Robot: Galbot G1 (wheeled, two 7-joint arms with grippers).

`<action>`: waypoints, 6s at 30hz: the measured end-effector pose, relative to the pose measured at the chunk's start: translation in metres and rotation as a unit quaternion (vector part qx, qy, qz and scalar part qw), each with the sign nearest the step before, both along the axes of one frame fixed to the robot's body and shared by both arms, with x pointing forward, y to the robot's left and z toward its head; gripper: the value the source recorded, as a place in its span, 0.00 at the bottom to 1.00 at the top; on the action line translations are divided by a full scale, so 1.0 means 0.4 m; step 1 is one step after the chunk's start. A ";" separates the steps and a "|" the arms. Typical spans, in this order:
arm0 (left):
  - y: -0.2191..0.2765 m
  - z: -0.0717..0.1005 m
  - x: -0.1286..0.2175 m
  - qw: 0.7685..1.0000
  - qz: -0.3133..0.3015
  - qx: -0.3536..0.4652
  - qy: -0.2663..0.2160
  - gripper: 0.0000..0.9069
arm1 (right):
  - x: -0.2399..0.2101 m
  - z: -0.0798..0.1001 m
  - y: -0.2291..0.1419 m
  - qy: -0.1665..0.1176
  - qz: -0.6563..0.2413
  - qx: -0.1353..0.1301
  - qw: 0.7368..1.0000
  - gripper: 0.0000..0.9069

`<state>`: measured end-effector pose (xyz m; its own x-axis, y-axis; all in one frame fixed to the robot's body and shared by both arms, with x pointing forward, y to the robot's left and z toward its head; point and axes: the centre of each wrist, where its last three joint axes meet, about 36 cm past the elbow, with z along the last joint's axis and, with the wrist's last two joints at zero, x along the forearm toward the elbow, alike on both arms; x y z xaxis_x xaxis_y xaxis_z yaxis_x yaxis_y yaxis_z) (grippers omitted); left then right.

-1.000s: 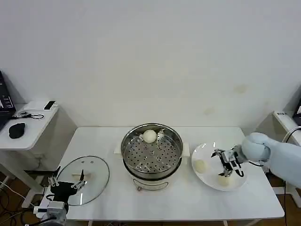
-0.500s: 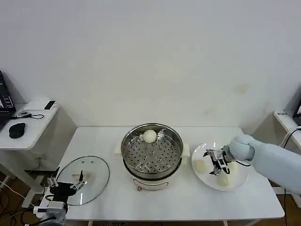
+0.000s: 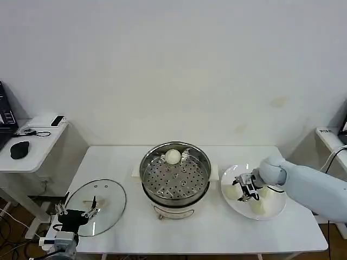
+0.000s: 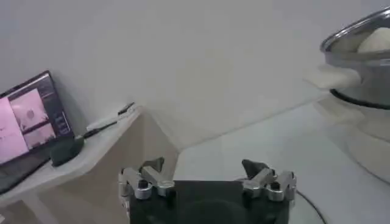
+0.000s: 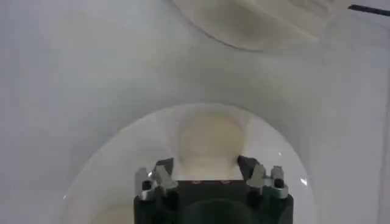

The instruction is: Take steamed baozi put them in steamer then cover it.

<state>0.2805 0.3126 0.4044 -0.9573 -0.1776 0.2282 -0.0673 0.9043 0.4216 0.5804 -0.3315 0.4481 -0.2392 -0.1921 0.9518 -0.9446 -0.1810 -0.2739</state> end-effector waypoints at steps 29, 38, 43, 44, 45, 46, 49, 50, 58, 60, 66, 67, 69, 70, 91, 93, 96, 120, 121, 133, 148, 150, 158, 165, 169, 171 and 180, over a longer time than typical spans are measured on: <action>-0.008 0.027 0.011 1.000 -0.019 -0.002 -0.006 1.00 | 0.057 0.376 -0.056 -0.083 -0.033 0.005 0.996 0.68; -0.002 0.016 0.028 1.000 -0.020 -0.004 -0.003 1.00 | 0.086 0.553 0.115 -0.119 -0.004 0.046 0.992 0.69; 0.006 0.016 0.034 1.000 -0.018 -0.001 -0.004 1.00 | 0.080 0.600 0.258 -0.117 0.021 0.073 0.990 0.69; 0.007 0.017 0.034 1.000 -0.017 -0.001 -0.004 1.00 | 0.078 0.602 0.287 -0.114 0.023 0.077 0.990 0.69; 0.008 0.017 0.034 1.000 -0.016 -0.001 -0.004 1.00 | 0.078 0.604 0.313 -0.111 0.024 0.080 0.990 0.69; 0.009 0.018 0.033 1.000 -0.015 -0.001 -0.005 1.00 | 0.076 0.604 0.344 -0.108 0.027 0.084 0.990 0.69; 0.012 0.023 0.029 1.000 -0.013 0.000 -0.007 1.00 | 0.071 0.595 0.424 -0.096 0.029 0.090 0.991 0.69; 0.013 0.024 0.027 1.000 -0.012 0.000 -0.008 1.00 | 0.069 0.589 0.449 -0.091 0.028 0.091 0.991 0.69; 0.034 0.041 0.021 1.000 -0.006 0.008 -0.013 1.00 | 0.050 0.506 0.604 -0.050 0.010 0.083 0.995 0.69; 0.036 0.043 0.019 1.000 -0.003 0.008 -0.015 1.00 | 0.048 0.485 0.629 -0.042 0.004 0.081 0.996 0.69; 0.038 0.046 0.017 1.000 -0.002 0.010 -0.017 1.00 | 0.040 0.417 0.685 -0.020 -0.008 0.076 0.997 0.69; 0.038 0.047 0.018 1.000 -0.002 0.010 -0.018 1.00 | 0.040 0.407 0.692 -0.018 -0.010 0.075 0.997 0.69; 0.038 0.046 0.018 1.000 -0.001 0.010 -0.019 1.00 | 0.038 0.385 0.705 -0.011 -0.013 0.073 0.997 0.69; 0.038 0.044 0.018 1.000 0.000 0.010 -0.018 1.00 | 0.038 0.377 0.711 -0.009 -0.014 0.072 0.997 0.69; 0.045 0.041 0.019 1.000 0.001 0.017 -0.018 1.00 | 0.031 0.333 0.782 -0.001 -0.019 0.073 0.997 1.00; 0.045 0.040 0.018 1.000 0.001 0.017 -0.018 1.00 | 0.029 0.335 0.781 0.000 -0.018 0.072 0.997 1.00; 0.045 0.038 0.017 1.000 0.002 0.016 -0.017 1.00 | 0.027 0.341 0.775 -0.002 -0.016 0.070 0.997 1.00; 0.038 0.048 0.015 0.999 -0.019 0.026 -0.015 1.00 | -0.027 0.516 0.380 -0.068 -0.005 0.015 0.998 1.00; 0.038 0.050 0.016 0.999 -0.020 0.027 -0.016 1.00 | -0.033 0.519 0.348 -0.070 -0.008 0.014 0.997 1.00; 0.026 0.040 0.025 0.999 -0.030 0.025 -0.010 1.00 | -0.132 0.431 -0.005 -0.069 -0.051 -0.013 0.996 1.00; 0.027 0.027 0.015 0.999 -0.029 0.029 0.001 1.00 | -0.224 0.227 -0.198 -0.023 -0.056 -0.046 0.997 1.00; 0.026 0.024 0.012 0.999 -0.028 0.029 0.004 1.00 | -0.224 0.209 -0.206 -0.017 -0.052 -0.049 0.997 1.00; 0.032 0.022 0.007 0.999 -0.022 0.031 0.006 1.00 | -0.202 0.142 -0.199 -0.003 -0.038 -0.047 0.998 1.00; 0.042 0.020 0.004 0.999 -0.017 0.035 0.009 1.00 | -0.179 0.084 -0.186 0.009 -0.039 -0.050 0.998 0.98; 0.041 0.017 0.004 0.999 -0.017 0.033 0.011 1.00 | -0.170 0.058 -0.185 0.016 -0.047 -0.050 0.998 0.91; 0.038 0.016 0.005 0.999 -0.017 0.032 0.010 1.00 | -0.168 0.048 -0.185 0.018 -0.051 -0.050 0.997 0.88; 0.033 0.011 0.003 0.999 -0.019 0.029 0.013 1.00 | -0.156 0.036 -0.175 0.025 -0.064 -0.052 0.996 0.70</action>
<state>0.2818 0.3258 0.4089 -0.9576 -0.1548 0.2430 -0.0219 0.8800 0.4744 0.5179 -0.4016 0.4625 -0.2064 -0.0635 0.9764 -0.9739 -0.0833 -0.2113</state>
